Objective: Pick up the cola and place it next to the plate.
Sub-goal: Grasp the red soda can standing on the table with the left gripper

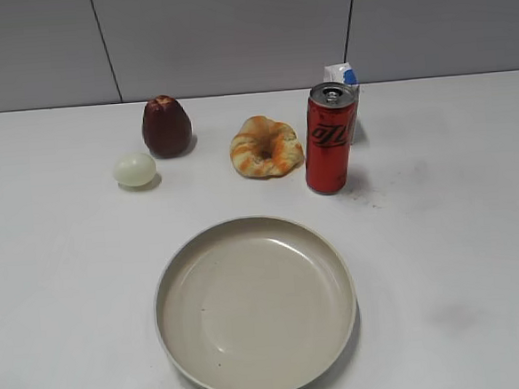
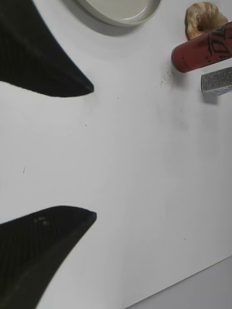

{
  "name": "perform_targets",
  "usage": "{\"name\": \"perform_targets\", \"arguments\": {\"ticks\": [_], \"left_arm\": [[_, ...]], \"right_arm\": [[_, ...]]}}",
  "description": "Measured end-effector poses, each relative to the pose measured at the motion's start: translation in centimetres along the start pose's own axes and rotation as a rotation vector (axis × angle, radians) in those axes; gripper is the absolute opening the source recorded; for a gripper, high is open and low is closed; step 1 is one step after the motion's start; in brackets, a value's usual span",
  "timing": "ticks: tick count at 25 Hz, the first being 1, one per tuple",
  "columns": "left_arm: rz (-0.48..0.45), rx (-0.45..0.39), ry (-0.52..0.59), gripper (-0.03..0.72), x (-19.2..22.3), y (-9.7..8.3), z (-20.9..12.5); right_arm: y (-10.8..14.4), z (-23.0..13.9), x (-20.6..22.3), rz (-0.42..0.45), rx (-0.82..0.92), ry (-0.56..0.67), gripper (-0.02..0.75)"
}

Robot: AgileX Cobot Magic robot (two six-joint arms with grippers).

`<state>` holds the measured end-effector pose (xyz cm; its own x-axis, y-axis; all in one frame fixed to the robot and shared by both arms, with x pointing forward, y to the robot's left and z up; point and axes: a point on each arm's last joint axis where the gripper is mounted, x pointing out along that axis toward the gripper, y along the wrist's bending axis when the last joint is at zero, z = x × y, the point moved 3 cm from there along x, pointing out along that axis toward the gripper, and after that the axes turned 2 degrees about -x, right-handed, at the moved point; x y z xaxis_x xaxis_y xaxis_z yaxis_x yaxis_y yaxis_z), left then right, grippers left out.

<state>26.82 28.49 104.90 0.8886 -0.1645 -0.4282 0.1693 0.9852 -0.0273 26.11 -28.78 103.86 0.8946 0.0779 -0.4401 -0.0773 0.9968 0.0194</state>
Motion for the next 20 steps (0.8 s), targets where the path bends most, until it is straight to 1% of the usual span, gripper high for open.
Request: {"name": "perform_targets", "arguments": {"ticks": [2, 4, 6, 8, 10, 12, 14, 16, 17, 18, 20], "left_arm": [[0.002, -0.012, 0.015, 0.571, 1.1, 0.2, 1.2], [0.004, -0.023, -0.002, 0.570, 2.8, 0.5, 2.9], [-0.005, -0.028, 0.006, 0.571, 5.2, 0.7, 4.4], [-0.027, -0.040, 0.004, 0.571, 7.8, 0.8, 5.7], [-0.058, -0.056, 0.041, 0.571, 10.7, 0.7, 6.6], [-0.090, -0.040, 0.067, 0.571, 13.3, 0.3, 8.0], [-0.128, -0.012, 0.102, 0.571, 15.8, -0.5, 9.3], [-0.181, 0.025, 0.123, 0.571, 18.6, -2.1, 10.9], [-0.211, 0.045, 0.135, 0.571, 19.9, -3.2, 11.4], [-0.238, 0.066, 0.125, 0.571, 20.8, -4.3, 12.4], [-0.307, 0.115, 0.121, 0.580, 22.9, -7.2, 14.0]], "right_arm": [[0.0, 0.0, 0.0, 0.000, 0.000, 0.000, 0.535], [0.0, 0.0, 0.0, 0.000, 0.000, 0.000, 0.535], [0.0, 0.0, 0.0, 0.000, 0.000, 0.000, 0.535], [0.0, 0.0, 0.0, 0.000, 0.000, 0.000, 0.535], [0.0, 0.0, 0.0, 0.000, 0.000, 0.000, 0.535], [0.0, 0.0, 0.0, 0.000, 0.000, 0.000, 0.535], [0.0, 0.0, 0.0, 0.000, 0.000, 0.000, 0.535], [0.0, 0.0, 0.0, 0.000, 0.000, 0.000, 0.535], [0.0, 0.0, 0.0, 0.000, 0.000, 0.000, 0.535], [0.0, 0.0, 0.0, 0.000, 0.000, 0.000, 0.535], [0.0, 0.0, 0.0, 0.000, 0.000, 0.000, 0.535]]}}
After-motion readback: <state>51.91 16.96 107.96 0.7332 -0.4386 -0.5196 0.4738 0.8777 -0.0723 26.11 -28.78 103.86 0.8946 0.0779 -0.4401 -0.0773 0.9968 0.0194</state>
